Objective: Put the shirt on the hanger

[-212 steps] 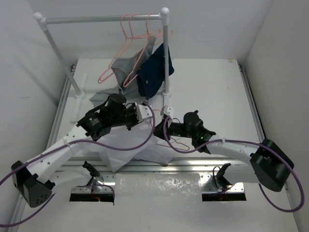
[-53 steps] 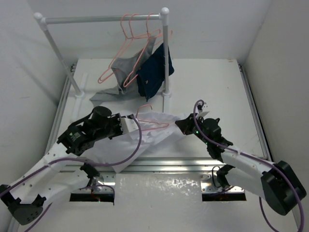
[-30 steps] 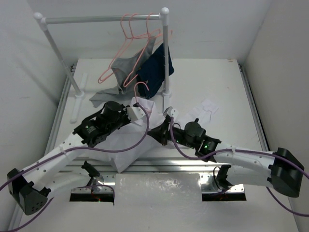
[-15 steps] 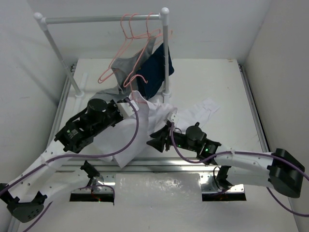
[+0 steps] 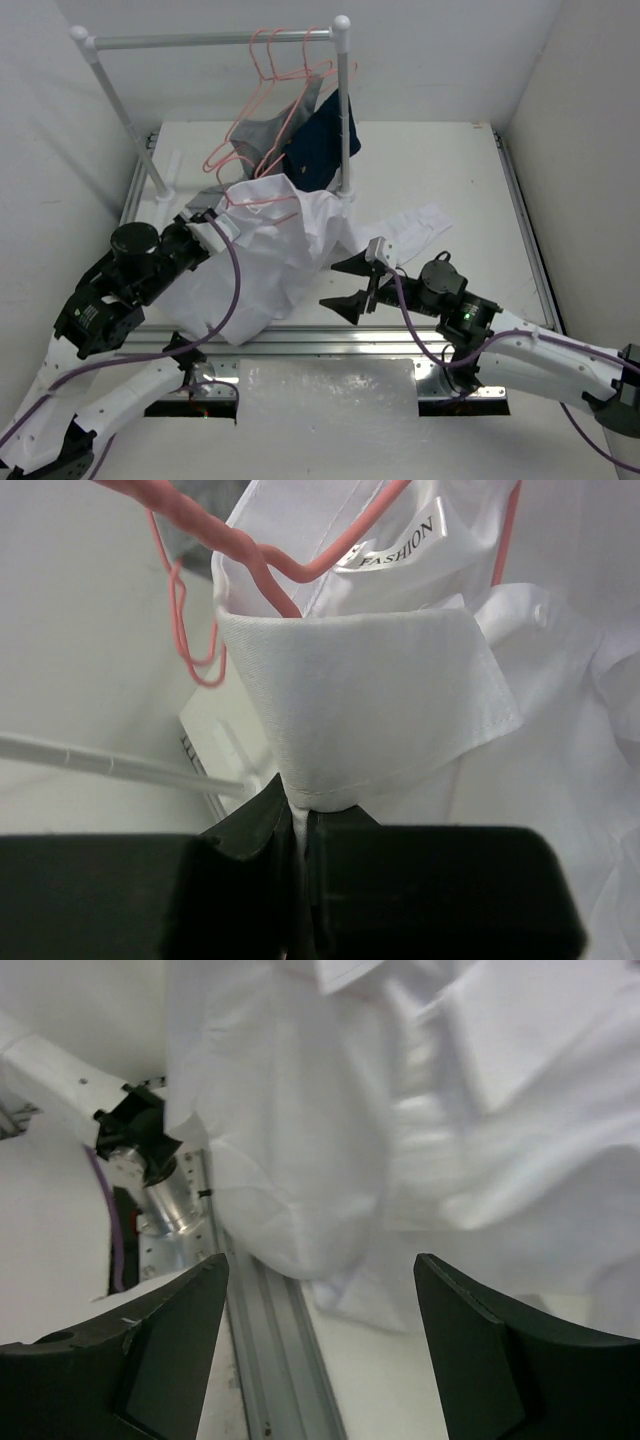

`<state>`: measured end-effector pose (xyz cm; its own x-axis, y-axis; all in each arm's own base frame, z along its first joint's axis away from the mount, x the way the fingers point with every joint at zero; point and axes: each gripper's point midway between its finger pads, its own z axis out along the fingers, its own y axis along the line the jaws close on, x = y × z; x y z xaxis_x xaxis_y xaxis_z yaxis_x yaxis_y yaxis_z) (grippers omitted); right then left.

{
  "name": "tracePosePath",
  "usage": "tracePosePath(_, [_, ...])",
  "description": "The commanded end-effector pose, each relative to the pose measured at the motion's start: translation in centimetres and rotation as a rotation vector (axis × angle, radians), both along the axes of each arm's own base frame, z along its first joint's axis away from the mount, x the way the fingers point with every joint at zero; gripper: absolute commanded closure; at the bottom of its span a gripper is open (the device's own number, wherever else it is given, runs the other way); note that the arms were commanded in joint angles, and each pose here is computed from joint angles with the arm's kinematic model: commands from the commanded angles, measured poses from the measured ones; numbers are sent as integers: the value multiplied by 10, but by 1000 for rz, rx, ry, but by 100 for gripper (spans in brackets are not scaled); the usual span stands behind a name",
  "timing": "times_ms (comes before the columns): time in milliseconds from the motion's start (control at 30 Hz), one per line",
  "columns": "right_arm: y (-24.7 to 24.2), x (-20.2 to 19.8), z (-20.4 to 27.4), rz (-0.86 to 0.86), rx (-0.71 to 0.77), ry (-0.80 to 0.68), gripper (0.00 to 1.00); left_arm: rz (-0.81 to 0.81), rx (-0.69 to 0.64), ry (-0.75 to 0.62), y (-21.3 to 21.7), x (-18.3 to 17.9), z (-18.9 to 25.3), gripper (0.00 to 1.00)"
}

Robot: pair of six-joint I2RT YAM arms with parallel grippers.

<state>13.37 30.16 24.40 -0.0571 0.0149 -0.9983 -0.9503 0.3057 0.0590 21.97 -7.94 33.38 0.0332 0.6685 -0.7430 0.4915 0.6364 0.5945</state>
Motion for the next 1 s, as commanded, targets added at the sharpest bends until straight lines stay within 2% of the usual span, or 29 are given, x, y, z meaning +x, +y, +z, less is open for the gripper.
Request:
tracePosePath(0, [-8,13,32,-78,18,-97,24,-8,4,1,8,-10,-3,100])
tracePosePath(133, [-13,30,66,-158,8,-203,22,-65,-70,-22,-7,-11,9,100])
tracePosePath(167, [-11,35,70,-168,-23,-244,29,-101,-81,-20,-14,-12,11,100])
tracePosePath(200, [-10,38,93,-171,-11,-278,37,-123,-86,-15,-18,-13,12,100])
tracePosePath(300, [16,41,125,-84,-66,-390,55,-262,-84,19,-38,-24,8,100])
tracePosePath(367, [36,25,157,57,-40,-481,59,-311,-84,40,-48,-25,3,100])
tracePosePath(467, [68,24,151,184,-96,-476,61,-349,-84,46,-56,-24,1,100])
tracePosePath(600, [96,41,144,225,-162,-448,60,-383,-98,49,-61,-28,6,100])
tracePosePath(700, [100,34,139,277,-157,-438,63,-383,-105,45,-62,-28,8,100])
tracePosePath(967, [96,46,120,242,-157,-389,68,-425,-105,48,-67,-35,8,100])
